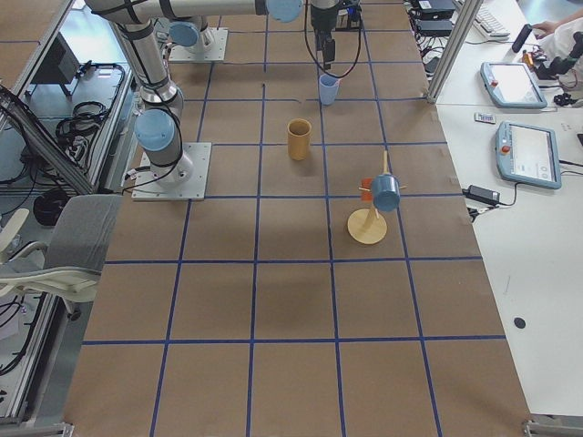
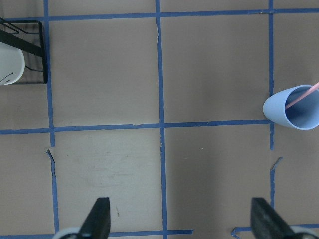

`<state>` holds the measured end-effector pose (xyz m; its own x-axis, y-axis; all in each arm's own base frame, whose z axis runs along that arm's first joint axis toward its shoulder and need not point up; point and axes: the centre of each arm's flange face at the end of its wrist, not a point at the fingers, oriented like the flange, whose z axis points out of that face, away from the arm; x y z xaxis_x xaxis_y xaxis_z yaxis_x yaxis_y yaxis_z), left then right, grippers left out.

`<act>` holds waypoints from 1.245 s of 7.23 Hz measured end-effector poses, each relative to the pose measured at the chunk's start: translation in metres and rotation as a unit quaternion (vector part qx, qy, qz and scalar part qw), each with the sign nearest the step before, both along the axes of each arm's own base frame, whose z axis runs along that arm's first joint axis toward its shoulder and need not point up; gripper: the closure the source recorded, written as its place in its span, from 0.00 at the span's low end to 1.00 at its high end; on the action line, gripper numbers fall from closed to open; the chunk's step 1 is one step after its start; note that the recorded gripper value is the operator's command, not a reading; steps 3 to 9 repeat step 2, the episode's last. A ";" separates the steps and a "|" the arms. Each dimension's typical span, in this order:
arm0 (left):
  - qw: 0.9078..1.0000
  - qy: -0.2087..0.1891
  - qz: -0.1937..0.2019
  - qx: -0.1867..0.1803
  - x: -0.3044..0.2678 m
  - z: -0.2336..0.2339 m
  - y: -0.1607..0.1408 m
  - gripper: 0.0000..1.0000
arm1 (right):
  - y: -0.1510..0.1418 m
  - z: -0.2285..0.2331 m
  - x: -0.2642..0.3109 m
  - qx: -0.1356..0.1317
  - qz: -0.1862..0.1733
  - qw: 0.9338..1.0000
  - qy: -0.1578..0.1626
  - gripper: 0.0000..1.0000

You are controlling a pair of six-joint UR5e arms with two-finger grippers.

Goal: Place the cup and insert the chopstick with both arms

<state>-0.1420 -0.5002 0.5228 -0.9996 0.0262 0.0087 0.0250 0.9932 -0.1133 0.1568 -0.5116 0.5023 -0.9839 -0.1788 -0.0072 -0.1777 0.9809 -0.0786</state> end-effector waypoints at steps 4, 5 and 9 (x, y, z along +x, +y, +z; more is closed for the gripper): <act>1.000 0.000 0.000 0.000 0.000 0.000 0.000 0.00 | 0.000 -0.004 0.000 0.003 0.000 1.000 -0.002 0.00; 1.000 0.000 0.000 0.000 0.000 0.000 0.000 0.00 | 0.000 -0.004 0.000 0.003 0.000 1.000 -0.002 0.00; 1.000 0.000 0.000 0.000 0.000 0.000 0.000 0.00 | 0.000 -0.004 0.000 0.003 0.000 1.000 -0.002 0.00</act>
